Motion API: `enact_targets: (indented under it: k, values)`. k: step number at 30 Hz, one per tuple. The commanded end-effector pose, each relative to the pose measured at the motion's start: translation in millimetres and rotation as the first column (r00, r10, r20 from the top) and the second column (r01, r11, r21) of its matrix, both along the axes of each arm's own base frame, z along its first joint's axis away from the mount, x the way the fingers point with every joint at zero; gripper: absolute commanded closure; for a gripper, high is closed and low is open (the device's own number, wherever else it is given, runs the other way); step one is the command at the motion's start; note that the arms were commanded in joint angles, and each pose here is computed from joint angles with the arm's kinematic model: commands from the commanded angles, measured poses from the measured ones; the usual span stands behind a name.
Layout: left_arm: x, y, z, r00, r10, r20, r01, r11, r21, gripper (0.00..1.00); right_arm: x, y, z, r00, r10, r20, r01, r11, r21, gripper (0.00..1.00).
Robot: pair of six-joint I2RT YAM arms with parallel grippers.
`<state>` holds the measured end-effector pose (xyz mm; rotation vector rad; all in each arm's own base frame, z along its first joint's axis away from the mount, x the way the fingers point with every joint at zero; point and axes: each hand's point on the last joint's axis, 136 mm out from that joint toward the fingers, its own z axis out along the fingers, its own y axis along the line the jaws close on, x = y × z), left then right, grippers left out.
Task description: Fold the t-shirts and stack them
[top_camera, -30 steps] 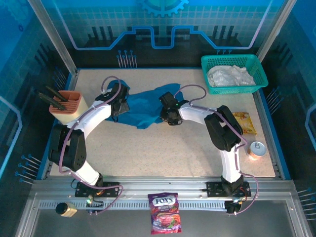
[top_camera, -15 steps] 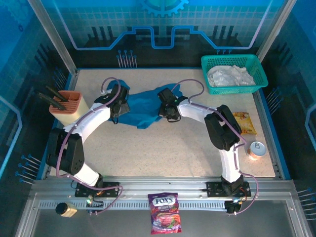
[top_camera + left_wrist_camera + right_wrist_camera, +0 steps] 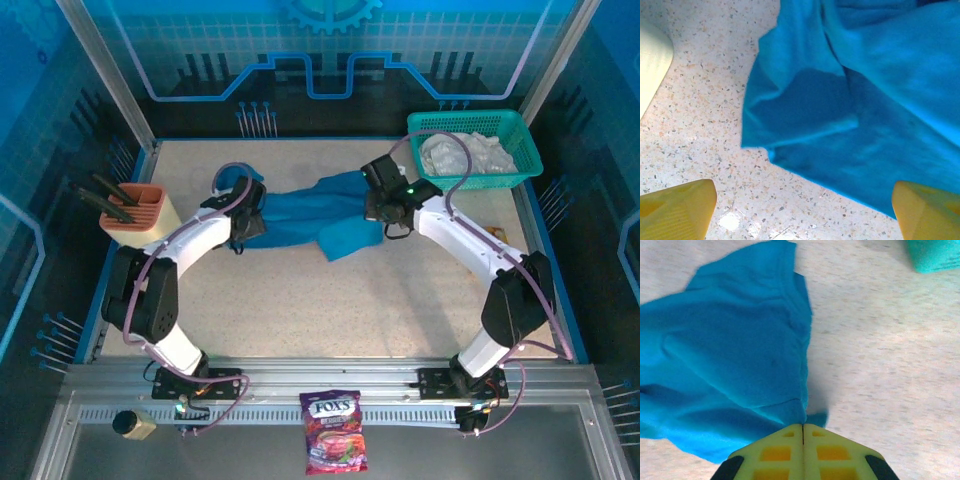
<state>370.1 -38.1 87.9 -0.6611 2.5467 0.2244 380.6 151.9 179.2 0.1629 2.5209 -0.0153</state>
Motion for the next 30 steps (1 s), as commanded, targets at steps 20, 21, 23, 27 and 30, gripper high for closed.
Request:
enact_targets:
  k: [20,21,23,27,30]
  values:
    - [11.4,-25.5,-25.3,0.995,-0.071,-0.076,0.071,0.997,-0.006,0.03,-3.7,-93.8,-59.3,0.971,-0.157,-0.183,0.084,0.933,-0.351,1.0]
    - [12.9,-28.5,-28.1,0.994,-0.076,-0.078,0.075,0.997,-0.014,0.02,-4.7,-96.0,-63.4,0.968,-0.162,-0.189,0.089,0.935,-0.344,1.0]
    - [17.8,-34.6,-34.7,0.994,-0.078,-0.082,0.075,0.997,-0.037,0.01,-6.2,-99.0,-71.3,0.964,-0.169,-0.204,0.097,0.941,-0.324,1.0]
    - [31.6,-44.0,-48.3,0.991,-0.084,-0.104,0.08,0.996,-0.046,0.04,-7.5,-102.5,-81.7,0.958,-0.174,-0.228,0.105,0.953,-0.283,1.0]
    - [35.6,-41.2,-50.6,0.992,-0.068,-0.107,0.067,0.998,-0.01,0.27,-10.6,-104.8,-82.4,0.958,-0.171,-0.231,0.103,0.954,-0.281,1.0]
